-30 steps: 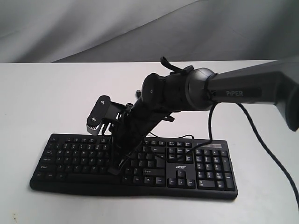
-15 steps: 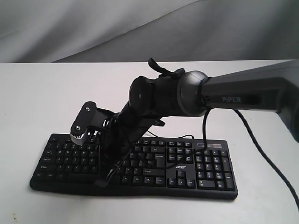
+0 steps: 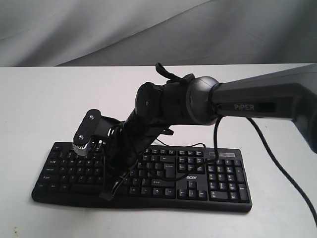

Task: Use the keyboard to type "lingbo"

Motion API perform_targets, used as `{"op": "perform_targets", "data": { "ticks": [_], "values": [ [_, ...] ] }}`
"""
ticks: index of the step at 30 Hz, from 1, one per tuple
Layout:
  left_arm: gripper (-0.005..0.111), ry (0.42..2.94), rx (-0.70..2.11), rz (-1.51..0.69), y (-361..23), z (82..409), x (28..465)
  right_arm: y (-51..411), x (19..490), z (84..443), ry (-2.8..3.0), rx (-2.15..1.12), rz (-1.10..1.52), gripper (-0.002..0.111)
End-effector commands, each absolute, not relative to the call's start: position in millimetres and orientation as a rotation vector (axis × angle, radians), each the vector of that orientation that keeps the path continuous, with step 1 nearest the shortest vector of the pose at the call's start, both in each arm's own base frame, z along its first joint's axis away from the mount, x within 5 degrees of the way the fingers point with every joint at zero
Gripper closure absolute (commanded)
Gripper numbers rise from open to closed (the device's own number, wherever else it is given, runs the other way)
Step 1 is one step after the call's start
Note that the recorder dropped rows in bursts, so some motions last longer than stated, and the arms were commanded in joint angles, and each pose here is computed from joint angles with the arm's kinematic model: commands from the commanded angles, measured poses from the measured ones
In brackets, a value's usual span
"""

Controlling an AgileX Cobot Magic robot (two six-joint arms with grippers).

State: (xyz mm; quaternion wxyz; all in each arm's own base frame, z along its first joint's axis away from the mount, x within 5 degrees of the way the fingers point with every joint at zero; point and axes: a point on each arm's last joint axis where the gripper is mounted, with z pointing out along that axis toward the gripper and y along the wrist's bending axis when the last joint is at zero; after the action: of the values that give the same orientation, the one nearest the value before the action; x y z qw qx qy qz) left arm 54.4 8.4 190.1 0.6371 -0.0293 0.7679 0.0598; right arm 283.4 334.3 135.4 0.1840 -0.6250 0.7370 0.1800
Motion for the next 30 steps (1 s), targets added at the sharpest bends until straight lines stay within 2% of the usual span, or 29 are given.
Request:
{"op": "perform_targets", "data": {
  "ticks": [1,25,30],
  "values": [
    [0.106,1.748,-0.071,0.132,8.3,189.3,54.5,336.0,283.3,128.3,2.089,-1.761,0.504,0.108],
    [0.106,1.748,-0.071,0.132,8.3,189.3,54.5,335.0,282.0,116.9,2.113,-1.798,0.503,0.108],
    [0.106,1.748,-0.071,0.132,8.3,189.3,54.5,336.0,283.0,131.2,2.082,-1.775,0.504,0.108]
  ]
}}
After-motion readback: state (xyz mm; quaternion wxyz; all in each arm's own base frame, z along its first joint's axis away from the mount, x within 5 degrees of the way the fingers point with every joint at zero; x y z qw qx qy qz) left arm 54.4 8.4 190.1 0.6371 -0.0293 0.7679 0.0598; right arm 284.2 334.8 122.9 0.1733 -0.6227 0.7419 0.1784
